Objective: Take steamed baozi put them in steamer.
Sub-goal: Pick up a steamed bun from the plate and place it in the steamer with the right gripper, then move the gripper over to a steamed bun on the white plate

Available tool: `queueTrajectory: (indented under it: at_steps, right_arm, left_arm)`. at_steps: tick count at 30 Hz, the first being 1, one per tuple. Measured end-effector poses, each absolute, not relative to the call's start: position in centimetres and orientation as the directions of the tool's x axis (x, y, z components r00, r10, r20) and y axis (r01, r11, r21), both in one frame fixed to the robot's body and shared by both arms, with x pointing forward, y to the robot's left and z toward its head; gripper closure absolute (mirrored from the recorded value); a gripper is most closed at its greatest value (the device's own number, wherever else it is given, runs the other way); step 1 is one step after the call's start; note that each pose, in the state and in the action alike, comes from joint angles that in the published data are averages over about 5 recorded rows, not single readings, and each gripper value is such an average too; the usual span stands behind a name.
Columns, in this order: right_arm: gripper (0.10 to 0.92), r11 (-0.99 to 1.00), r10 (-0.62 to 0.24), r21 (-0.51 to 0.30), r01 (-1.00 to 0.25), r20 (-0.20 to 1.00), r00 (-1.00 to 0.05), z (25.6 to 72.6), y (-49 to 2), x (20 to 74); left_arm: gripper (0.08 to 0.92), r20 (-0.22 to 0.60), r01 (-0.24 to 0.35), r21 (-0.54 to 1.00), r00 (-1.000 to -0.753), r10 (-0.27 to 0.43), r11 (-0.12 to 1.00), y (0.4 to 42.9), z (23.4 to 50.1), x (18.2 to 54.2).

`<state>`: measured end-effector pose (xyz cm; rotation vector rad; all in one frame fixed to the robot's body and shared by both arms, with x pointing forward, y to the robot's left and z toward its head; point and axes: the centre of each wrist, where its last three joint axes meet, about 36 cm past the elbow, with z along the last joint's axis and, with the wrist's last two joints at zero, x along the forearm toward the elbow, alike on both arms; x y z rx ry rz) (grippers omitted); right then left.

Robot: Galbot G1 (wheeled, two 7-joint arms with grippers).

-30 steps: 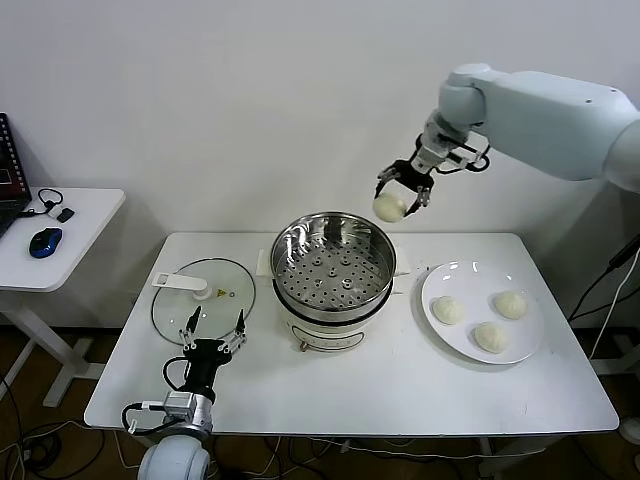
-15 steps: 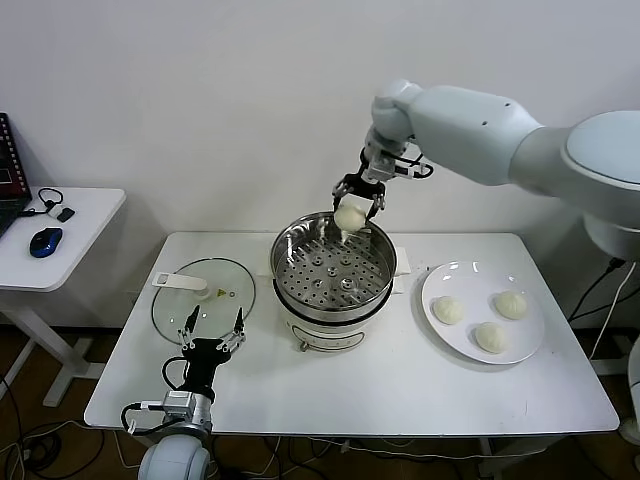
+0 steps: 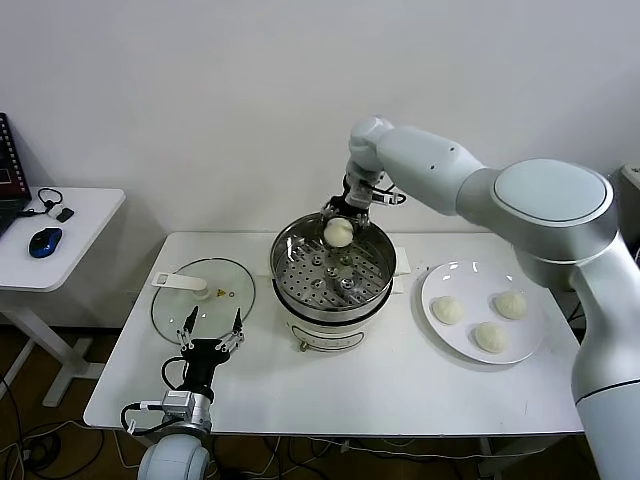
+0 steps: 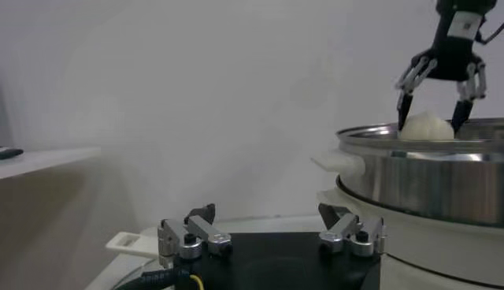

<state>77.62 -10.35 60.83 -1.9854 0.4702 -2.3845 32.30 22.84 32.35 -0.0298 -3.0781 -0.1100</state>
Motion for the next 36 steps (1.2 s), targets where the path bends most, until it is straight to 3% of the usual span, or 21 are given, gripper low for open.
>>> queueTrajectory:
  at_steps: [21, 36]
  right_arm:
    - [0.2, -0.941, -0.227, -0.27, -0.204, 0.951, -0.21, 60.5, -10.9, 77.9]
    - [0.2, -0.934, -0.232, -0.27, -0.235, 0.956, -0.178, 68.7, -13.0, 77.1]
  left_arm:
    - [0.177, 0.062, 0.023, 0.069, -0.998, 0.019, 0.997, 22.7, 32.5, 32.2]
    - [0.177, 0.065, 0.03, 0.077, -0.998, 0.025, 0.997, 22.7, 32.9, 31.9]
